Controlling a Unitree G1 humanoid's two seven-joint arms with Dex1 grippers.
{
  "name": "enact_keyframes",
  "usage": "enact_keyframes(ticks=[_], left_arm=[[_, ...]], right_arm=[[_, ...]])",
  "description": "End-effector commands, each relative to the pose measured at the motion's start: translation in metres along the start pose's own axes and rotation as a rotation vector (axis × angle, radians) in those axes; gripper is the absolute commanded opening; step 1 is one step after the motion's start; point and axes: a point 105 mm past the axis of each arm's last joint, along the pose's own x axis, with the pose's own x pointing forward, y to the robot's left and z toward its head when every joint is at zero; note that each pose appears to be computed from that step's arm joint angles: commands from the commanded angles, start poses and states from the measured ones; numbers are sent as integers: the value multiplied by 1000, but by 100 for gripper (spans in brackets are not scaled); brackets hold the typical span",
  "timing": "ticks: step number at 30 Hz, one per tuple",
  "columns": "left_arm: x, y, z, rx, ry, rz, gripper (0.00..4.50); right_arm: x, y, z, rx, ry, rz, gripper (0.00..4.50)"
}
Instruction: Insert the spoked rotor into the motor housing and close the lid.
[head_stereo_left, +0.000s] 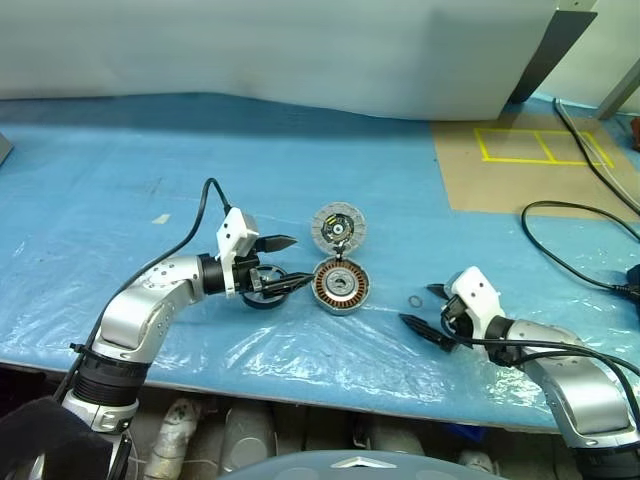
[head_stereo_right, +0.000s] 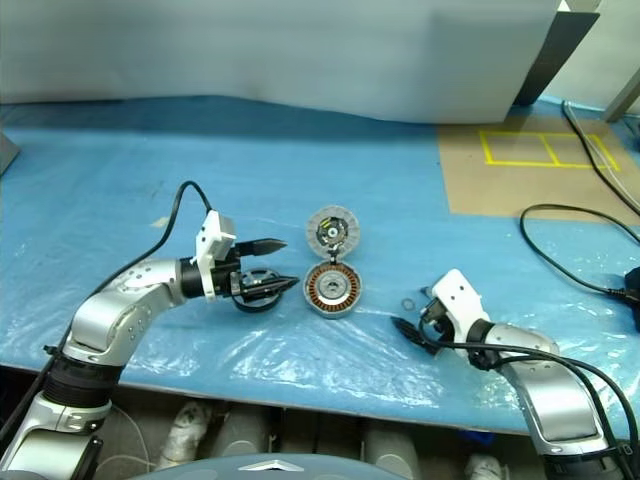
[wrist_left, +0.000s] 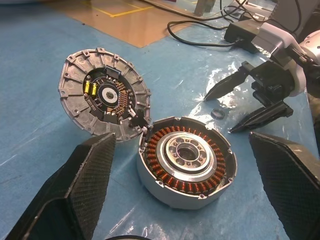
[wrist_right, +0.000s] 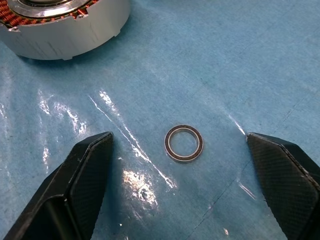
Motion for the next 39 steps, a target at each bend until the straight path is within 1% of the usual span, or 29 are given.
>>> enact_keyframes(ticks=[1,2,4,5,6,7,8,9,10,16,19,20,22,24,27,29,33,37,39], left_arm=[[-1,-4,2,29,-2,-13,450],[-1,-4,2,29,-1,-12,450],[-2,-5,3,30,0,-11,450],[-2,-5,4,30,-1,-10,450],[-2,-4,4,30,-1,-9,450],[-2,-4,5,32,0,-9,450],[-2,-4,5,32,1,-10,450],[-2,-4,6,32,1,-10,450],[-1,-4,7,33,1,-10,450],[0,-10,10,30,5,-31,450],[0,-19,13,30,7,-54,450],[0,-20,14,30,6,-55,450],[0,-22,19,35,-4,-53,450],[-2,-22,24,45,-13,-56,450],[-6,-25,24,71,14,-71,450],[-10,-28,23,80,35,-85,450],[-11,-40,11,142,105,-120,450],[-13,-46,7,162,120,-125,450],[-15,-47,1,173,139,-123,450]], right_arm=[[0,6,-10,38,21,25,360],[0,4,-12,34,30,18,326],[-1,2,-14,40,33,8,245],[-2,1,-15,40,34,5,220],[-2,0,-15,35,37,7,178],[-2,0,-14,31,38,8,149],[-2,0,-14,31,37,9,110],[-2,0,-13,29,34,9,79],[-2,0,-12,28,29,12,64],[2,5,9,11,-33,37,65],[3,14,46,-13,-127,100,65],[3,17,53,-18,-146,117,65],[5,27,75,-45,-193,191,65],[10,37,92,-86,-220,257,65],[17,46,107,-150,-222,345,65],[21,50,112,-190,-214,395,65],[40,46,121,-281,-188,446,65],[52,45,116,-323,-151,488,65],[55,46,109,-320,-127,512,65]])
